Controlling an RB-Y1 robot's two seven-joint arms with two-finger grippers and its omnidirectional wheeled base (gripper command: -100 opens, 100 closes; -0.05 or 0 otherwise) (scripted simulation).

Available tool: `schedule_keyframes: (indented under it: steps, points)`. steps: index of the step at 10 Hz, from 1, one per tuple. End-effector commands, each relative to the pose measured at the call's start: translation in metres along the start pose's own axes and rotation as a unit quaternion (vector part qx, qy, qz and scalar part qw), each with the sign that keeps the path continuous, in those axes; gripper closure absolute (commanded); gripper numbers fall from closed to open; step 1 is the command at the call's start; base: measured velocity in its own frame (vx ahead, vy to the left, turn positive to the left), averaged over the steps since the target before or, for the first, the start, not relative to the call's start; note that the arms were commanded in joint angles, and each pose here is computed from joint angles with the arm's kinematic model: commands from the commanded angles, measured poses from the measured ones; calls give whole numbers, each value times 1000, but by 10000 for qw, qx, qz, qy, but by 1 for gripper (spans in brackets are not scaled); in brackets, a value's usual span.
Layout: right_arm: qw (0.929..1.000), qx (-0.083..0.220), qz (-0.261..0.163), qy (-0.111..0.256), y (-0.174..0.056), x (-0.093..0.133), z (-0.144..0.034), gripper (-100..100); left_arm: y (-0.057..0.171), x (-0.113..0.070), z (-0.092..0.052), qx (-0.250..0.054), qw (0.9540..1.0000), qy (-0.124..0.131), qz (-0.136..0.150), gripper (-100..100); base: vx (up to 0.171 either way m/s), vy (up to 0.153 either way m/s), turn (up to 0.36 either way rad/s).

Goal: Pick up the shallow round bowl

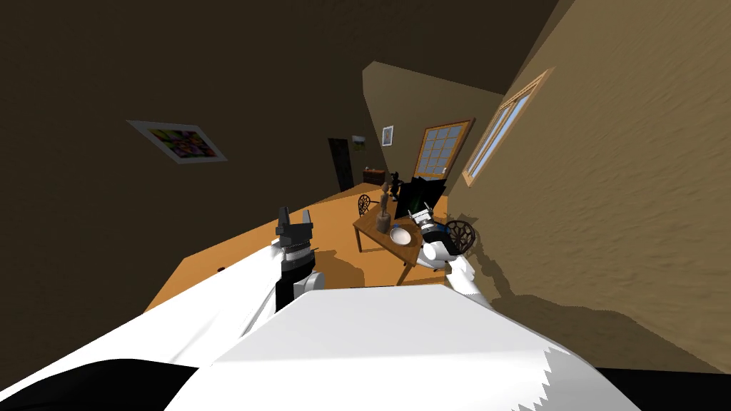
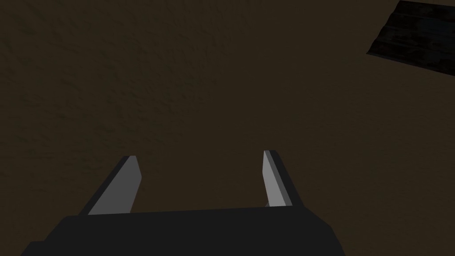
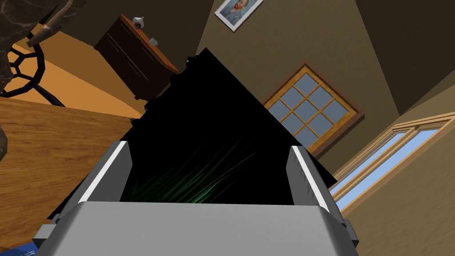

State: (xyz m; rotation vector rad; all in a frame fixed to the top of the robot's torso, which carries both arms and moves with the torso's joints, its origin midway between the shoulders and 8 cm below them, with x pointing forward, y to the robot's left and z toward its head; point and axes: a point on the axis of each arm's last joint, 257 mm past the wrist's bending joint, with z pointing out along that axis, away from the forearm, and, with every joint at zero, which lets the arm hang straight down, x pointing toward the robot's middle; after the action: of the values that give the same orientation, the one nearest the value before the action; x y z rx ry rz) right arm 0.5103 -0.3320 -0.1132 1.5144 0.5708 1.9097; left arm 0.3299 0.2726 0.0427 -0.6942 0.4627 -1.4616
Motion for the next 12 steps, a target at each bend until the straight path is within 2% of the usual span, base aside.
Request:
schedule_keyframes:
  steps: [1,2,3,4,5,6,8,9,10,11,12]
  points:
    - [9993,153,285,-197,-12,-17,4,-100,0,0,0,0,10000,0,0,0,-17,-8,-4]
    - [9974,301,585,-309,-18,-24,14,-100,0,0,0,0,10000,0,0,0,-21,-10,-10]
    - [9960,358,672,-458,-25,-38,11,-100,0,0,0,0,10000,0,0,0,-19,-12,-2]
    - [9921,505,970,-609,-31,-47,20,-100,0,0,0,0,10000,0,0,0,-17,-13,-11]
    - [9899,555,1056,-765,-38,-62,16,-100,0,0,0,0,10000,0,0,0,-11,-9,-4]
    - [9848,653,1359,-862,-41,-65,26,-100,0,0,0,0,10000,0,0,0,-11,-8,-13]
    - [9812,723,1436,-1066,-50,-83,20,-100,0,0,0,0,10000,0,0,0,-4,-4,0]
    - [9721,844,1795,-1254,-57,-93,27,-100,0,0,0,0,10000,0,0,0,-4,-6,-10]
    - [9699,870,1810,-1378,-62,-104,23,-100,0,0,0,0,10000,0,0,0,-3,-7,-5]
    - [9699,870,1810,-1378,-62,-104,23,-100,0,0,0,0,10000,0,0,0,0,0,0]
    - [9585,970,2178,-1559,-68,-112,29,-100,0,0,0,0,10000,0,0,0,0,-6,-8]
